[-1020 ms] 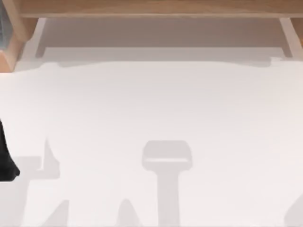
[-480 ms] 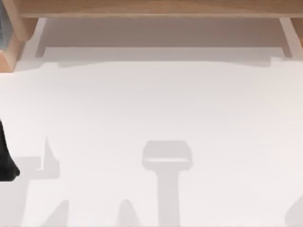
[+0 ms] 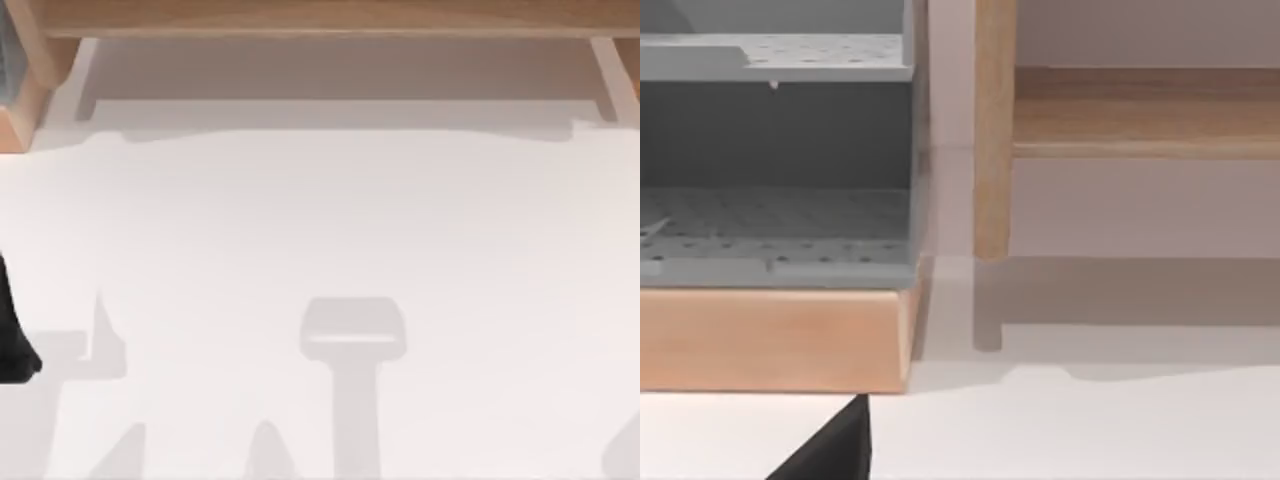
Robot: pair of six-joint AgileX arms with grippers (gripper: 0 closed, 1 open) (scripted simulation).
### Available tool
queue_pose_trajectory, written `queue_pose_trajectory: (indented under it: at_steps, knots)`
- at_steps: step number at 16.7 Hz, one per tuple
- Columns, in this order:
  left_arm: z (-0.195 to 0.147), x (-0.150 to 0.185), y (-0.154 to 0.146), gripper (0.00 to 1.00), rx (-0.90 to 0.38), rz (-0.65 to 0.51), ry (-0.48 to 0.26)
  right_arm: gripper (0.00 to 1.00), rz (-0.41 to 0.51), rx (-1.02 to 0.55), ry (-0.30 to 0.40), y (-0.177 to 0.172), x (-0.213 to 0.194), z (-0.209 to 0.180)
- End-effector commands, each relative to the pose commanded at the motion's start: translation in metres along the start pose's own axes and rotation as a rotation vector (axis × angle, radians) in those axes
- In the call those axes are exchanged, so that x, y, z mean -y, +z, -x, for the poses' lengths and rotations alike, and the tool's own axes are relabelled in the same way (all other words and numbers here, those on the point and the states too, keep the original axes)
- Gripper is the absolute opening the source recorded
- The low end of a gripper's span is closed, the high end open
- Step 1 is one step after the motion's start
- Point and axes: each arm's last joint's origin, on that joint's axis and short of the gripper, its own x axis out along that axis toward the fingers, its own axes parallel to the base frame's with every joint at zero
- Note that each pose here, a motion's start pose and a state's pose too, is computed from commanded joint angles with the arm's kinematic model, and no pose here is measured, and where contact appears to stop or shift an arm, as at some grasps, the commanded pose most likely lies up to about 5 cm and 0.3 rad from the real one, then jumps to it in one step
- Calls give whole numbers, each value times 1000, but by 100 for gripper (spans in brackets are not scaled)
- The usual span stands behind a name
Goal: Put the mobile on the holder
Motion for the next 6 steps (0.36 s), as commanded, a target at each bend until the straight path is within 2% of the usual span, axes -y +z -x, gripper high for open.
queue_pose_trajectory:
  at_steps: [6]
  knots:
    - [0,0,0,100,0,0,0,100,0,0,0,0,0,0]
